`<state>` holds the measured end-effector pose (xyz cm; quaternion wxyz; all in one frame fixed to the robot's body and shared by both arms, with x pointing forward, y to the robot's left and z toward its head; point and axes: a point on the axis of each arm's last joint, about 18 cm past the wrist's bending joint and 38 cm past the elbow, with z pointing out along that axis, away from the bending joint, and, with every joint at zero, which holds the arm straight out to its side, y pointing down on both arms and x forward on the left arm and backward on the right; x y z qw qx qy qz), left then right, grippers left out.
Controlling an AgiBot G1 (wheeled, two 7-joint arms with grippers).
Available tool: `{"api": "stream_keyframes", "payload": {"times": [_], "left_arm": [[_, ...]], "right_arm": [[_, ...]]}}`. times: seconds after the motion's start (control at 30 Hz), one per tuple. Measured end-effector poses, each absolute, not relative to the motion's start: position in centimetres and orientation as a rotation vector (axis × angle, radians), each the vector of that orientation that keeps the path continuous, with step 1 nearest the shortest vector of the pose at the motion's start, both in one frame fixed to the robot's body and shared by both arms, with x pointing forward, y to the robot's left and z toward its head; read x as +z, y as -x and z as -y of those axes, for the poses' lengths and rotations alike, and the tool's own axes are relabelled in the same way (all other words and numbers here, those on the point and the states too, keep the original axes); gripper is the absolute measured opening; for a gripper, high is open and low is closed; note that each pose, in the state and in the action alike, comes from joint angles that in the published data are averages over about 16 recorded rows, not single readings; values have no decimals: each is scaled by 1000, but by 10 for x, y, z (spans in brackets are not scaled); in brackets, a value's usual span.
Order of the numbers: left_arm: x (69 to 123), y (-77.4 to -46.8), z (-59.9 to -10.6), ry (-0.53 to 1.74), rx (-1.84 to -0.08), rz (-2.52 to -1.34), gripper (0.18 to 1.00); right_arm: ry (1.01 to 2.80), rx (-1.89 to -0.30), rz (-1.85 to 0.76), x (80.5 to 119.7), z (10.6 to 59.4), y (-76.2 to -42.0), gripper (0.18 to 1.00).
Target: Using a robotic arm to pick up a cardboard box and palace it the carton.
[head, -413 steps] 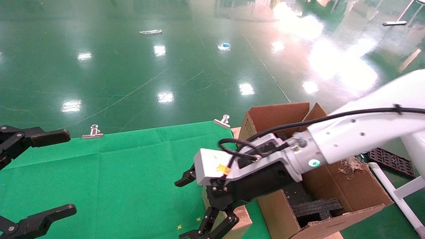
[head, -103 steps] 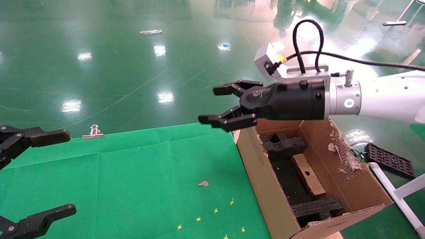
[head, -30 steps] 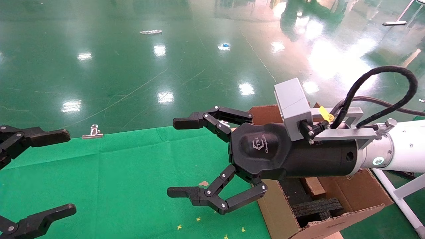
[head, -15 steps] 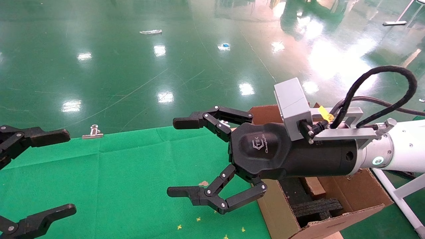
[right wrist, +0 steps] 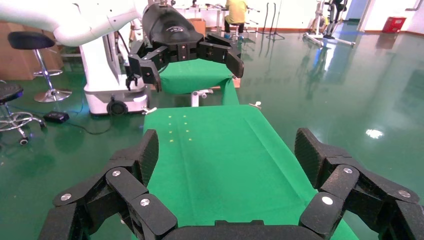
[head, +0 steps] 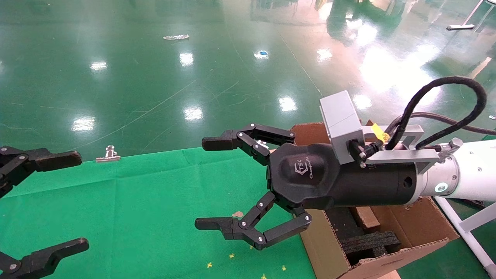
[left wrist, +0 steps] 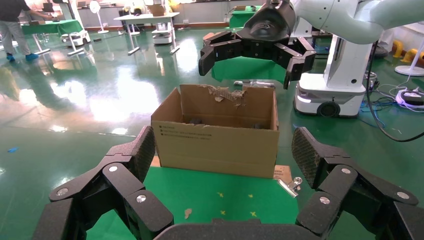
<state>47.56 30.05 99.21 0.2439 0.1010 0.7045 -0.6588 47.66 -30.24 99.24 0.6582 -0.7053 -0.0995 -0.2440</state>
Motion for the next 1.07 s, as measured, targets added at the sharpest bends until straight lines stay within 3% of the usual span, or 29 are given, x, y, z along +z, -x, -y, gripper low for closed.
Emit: {"api": "stream_keyframes", "payload": {"times": [1.07], "left_arm": [[992,-476,-300,-276,-1799,-1924,1001]], "right_arm": [[1597,-552,225,992,302,-477,1000]]}}
